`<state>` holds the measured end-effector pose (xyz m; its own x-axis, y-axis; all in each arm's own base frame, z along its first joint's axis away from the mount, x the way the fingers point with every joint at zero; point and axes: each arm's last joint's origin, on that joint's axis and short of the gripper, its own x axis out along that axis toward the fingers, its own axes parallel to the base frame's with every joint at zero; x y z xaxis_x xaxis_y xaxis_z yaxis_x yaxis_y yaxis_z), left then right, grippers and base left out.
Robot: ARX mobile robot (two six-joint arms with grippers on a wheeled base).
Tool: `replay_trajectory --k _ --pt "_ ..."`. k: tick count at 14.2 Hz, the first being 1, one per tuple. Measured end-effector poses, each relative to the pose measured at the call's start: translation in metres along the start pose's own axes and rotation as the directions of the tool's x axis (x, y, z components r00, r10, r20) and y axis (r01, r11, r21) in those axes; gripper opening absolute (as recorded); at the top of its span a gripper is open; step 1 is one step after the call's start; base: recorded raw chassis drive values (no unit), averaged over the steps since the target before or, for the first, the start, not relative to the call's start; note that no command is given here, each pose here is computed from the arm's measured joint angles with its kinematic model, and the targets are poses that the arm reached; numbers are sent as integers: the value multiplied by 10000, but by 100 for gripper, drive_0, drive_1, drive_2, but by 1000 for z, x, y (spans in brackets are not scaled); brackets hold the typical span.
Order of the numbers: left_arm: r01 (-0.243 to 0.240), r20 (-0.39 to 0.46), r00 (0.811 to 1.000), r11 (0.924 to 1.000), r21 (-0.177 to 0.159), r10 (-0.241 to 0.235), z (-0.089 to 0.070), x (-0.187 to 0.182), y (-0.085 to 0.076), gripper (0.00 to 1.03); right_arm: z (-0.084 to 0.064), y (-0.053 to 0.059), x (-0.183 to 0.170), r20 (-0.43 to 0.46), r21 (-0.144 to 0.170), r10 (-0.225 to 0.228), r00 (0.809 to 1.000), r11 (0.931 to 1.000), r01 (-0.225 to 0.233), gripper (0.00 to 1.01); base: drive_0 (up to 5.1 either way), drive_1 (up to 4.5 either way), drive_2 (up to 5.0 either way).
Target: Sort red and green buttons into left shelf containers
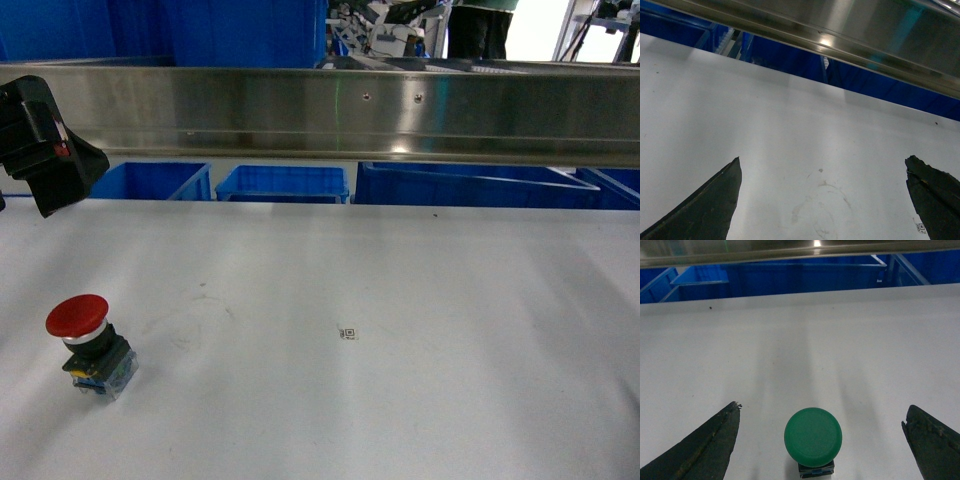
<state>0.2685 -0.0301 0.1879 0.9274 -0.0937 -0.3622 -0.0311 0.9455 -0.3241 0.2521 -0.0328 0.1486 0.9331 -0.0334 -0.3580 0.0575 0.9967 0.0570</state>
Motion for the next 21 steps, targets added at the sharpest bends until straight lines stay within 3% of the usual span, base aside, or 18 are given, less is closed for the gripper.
replay_trajectory --k 3,6,10,13,16,17,19,21 --pt "-4 1 10000 10000 0 4 0 0 0 98 -22 -9 8 -1079 191 -38 9942 9998 59 98 0 0 0" --pt "15 -1 10000 10000 4 -15 0 0 0 98 -39 -10 30 -1430 188 77 9897 9998 -50 98 0 0 0" --pt "6 -2 10000 10000 4 -6 0 0 0 98 -55 -8 67 -1651 -194 -12 9863 9998 -20 98 0 0 0" --pt "6 -2 10000 10000 4 -6 0 0 0 98 -59 -8 75 -1682 -463 -82 9857 9989 4 96 0 0 0" --pt "6 -2 10000 10000 4 -6 0 0 0 98 -56 -10 76 -1257 -620 -134 9920 9981 57 62 0 0 0" --pt "8 1 10000 10000 4 -8 0 0 0 98 -59 -6 72 -1144 -693 -24 9934 9976 -56 27 0 0 0" --pt "6 -2 10000 10000 4 -6 0 0 0 98 -56 -1 64 -1104 -630 121 9938 9978 -191 27 0 0 0" --pt "6 -2 10000 10000 4 -6 0 0 0 98 -37 10 36 -876 -488 709 9936 9960 -754 27 0 0 0"
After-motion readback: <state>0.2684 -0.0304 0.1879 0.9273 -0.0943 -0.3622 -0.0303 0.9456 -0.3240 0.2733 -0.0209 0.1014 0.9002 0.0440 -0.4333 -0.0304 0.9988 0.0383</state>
